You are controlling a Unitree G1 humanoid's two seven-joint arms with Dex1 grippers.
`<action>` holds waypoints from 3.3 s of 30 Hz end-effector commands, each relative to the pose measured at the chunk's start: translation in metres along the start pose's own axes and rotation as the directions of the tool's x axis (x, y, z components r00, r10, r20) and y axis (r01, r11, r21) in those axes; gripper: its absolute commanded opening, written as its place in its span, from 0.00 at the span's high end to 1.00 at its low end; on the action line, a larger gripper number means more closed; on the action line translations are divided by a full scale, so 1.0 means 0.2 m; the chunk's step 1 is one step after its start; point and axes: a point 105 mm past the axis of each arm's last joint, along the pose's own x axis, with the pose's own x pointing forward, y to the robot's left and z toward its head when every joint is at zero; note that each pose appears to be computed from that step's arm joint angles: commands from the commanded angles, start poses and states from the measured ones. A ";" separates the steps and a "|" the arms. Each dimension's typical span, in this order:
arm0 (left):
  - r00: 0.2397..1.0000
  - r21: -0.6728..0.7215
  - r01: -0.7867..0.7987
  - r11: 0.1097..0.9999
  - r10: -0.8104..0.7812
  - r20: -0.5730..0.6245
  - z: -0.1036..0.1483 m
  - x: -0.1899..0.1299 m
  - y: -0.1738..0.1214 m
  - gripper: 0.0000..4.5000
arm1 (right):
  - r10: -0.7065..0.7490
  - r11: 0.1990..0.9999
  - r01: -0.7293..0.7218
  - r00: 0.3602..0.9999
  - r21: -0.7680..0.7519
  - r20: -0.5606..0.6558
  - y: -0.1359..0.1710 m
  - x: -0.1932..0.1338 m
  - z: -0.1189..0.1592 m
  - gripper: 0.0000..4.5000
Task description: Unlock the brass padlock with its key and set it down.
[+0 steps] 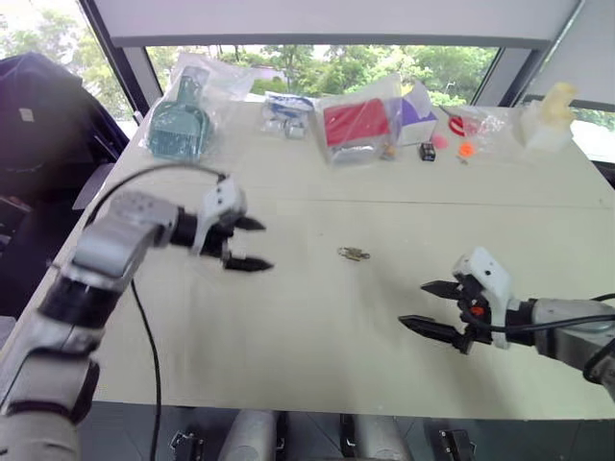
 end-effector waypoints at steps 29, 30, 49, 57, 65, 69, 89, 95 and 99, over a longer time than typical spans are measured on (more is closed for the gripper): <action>0.914 0.339 0.265 0.903 -0.124 -0.386 0.05 0.90 -0.08 0.00 | -0.281 0.954 0.245 0.932 0.170 0.230 0.09 -0.07 0.00 0.01; 0.907 0.337 0.269 0.902 -0.120 -0.403 0.04 0.90 -0.08 0.00 | -0.281 0.954 0.244 0.931 0.173 0.235 0.09 -0.07 0.01 0.01; 0.878 0.401 0.325 0.857 -0.116 -0.464 0.00 0.79 -0.02 0.85 | -0.265 0.937 0.161 0.905 0.310 0.334 0.11 0.04 0.08 0.00; 0.944 0.525 0.325 0.787 -0.237 -0.228 0.19 0.51 0.03 0.85 | -0.206 0.915 0.000 0.861 0.404 0.465 0.08 0.09 0.23 0.00; 0.965 0.573 0.214 0.791 -0.263 0.004 0.27 0.41 -0.08 0.85 | -0.057 0.883 -0.220 0.826 0.414 0.561 0.13 0.15 0.42 0.00; 0.969 0.605 0.150 0.782 -0.237 0.065 0.32 0.41 -0.15 0.85 | -0.005 0.880 -0.257 0.836 0.400 0.549 0.16 0.17 0.44 0.00; 0.973 0.664 0.060 0.745 -0.193 0.128 0.40 0.41 -0.19 0.85 | -0.006 0.825 -0.336 0.800 0.455 0.601 0.18 0.16 0.48 1.00; 0.975 0.670 0.061 0.739 -0.187 0.118 0.39 0.40 -0.18 0.85 | -0.023 0.798 -0.358 0.784 0.484 0.620 0.18 0.16 0.48 1.00; 0.977 0.665 0.062 0.744 -0.181 0.111 0.37 0.41 -0.18 0.85 | -0.017 0.813 -0.346 0.790 0.468 0.613 0.19 0.17 0.47 1.00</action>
